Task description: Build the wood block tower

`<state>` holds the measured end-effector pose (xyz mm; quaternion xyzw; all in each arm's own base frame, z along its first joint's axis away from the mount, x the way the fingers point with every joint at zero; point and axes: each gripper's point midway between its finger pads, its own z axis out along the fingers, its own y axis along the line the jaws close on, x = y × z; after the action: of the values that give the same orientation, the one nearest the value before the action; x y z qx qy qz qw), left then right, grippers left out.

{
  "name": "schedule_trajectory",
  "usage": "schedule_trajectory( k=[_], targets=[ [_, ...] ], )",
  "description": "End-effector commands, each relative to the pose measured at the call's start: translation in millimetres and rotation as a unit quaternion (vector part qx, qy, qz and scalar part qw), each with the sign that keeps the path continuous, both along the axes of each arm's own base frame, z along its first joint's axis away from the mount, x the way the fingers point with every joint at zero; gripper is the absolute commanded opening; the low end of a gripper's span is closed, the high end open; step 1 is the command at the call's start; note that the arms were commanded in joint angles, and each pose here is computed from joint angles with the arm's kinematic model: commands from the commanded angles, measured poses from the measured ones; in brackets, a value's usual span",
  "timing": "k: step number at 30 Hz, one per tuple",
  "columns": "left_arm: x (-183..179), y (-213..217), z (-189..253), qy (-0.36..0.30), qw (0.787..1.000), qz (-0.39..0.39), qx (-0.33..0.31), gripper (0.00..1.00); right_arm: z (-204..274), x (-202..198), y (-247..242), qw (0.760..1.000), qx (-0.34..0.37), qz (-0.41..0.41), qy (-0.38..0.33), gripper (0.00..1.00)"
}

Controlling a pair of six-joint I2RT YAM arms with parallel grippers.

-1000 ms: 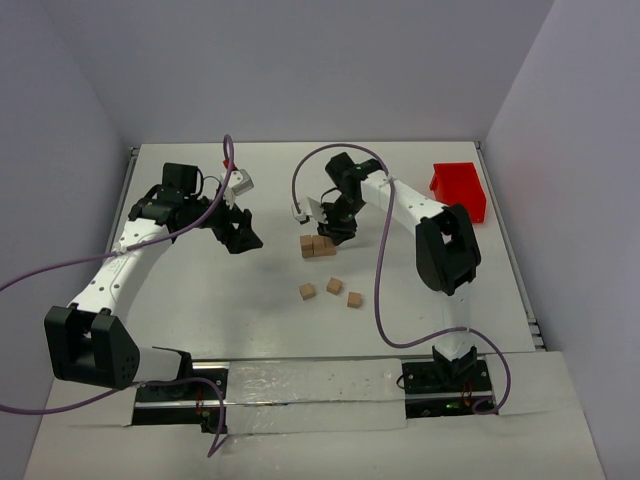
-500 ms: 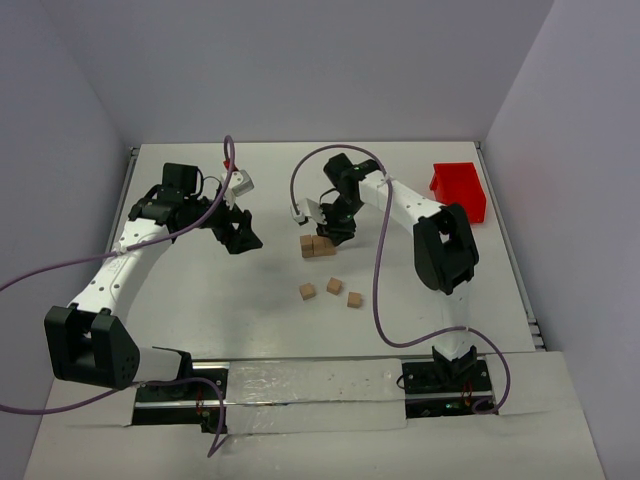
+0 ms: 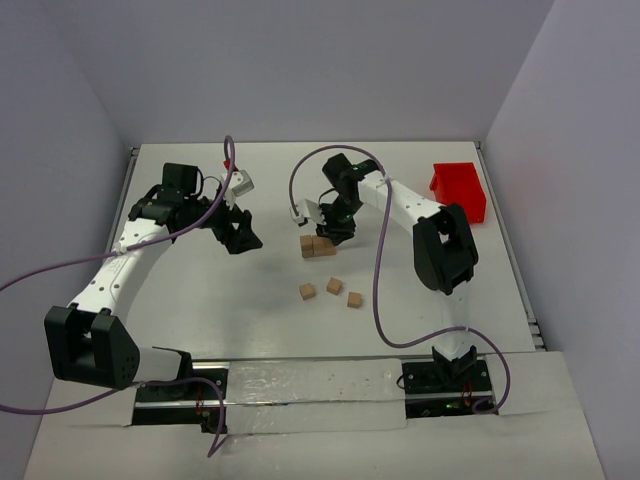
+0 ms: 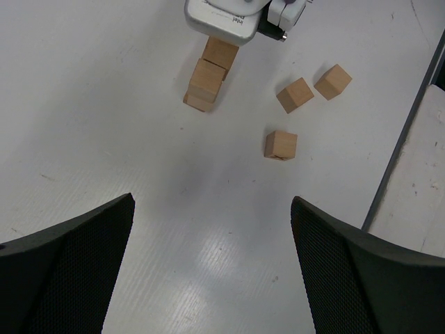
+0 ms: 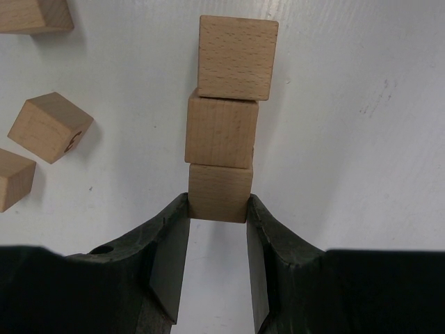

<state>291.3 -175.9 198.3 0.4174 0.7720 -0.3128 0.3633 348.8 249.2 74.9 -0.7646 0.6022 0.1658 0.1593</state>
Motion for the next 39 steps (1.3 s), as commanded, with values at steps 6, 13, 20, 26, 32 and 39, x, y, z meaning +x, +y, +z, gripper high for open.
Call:
schedule_trajectory(
  k=[6, 13, 20, 26, 32, 39],
  targets=[
    [2, 0, 11, -0.021, 1.000, -0.007, -0.006, 0.99, 8, 0, 6, 1.000, -0.002, 0.012, -0.013, 0.50],
    [4, 2, 12, -0.031, 1.000, 0.003, -0.004, 0.99, 19, -2, 10, 1.000, 0.009, 0.006, -0.016, 0.91],
    [2, 1, 39, -0.081, 0.996, 0.016, -0.026, 0.99, 66, -7, 17, 0.998, 0.049, -0.007, -0.038, 1.00],
    [16, 2, 65, -0.078, 0.991, 0.090, -0.063, 0.99, 112, -12, -1, 0.993, 0.066, -0.042, -0.093, 1.00],
    [-24, -16, 36, -0.019, 0.997, -0.057, -0.043, 0.99, 152, -13, -41, 0.977, 0.099, -0.121, -0.148, 1.00],
    [-47, -54, -32, -0.063, 0.990, -0.092, 0.087, 0.98, 163, -7, -112, 0.916, 0.162, -0.310, -0.196, 1.00]
  ],
)
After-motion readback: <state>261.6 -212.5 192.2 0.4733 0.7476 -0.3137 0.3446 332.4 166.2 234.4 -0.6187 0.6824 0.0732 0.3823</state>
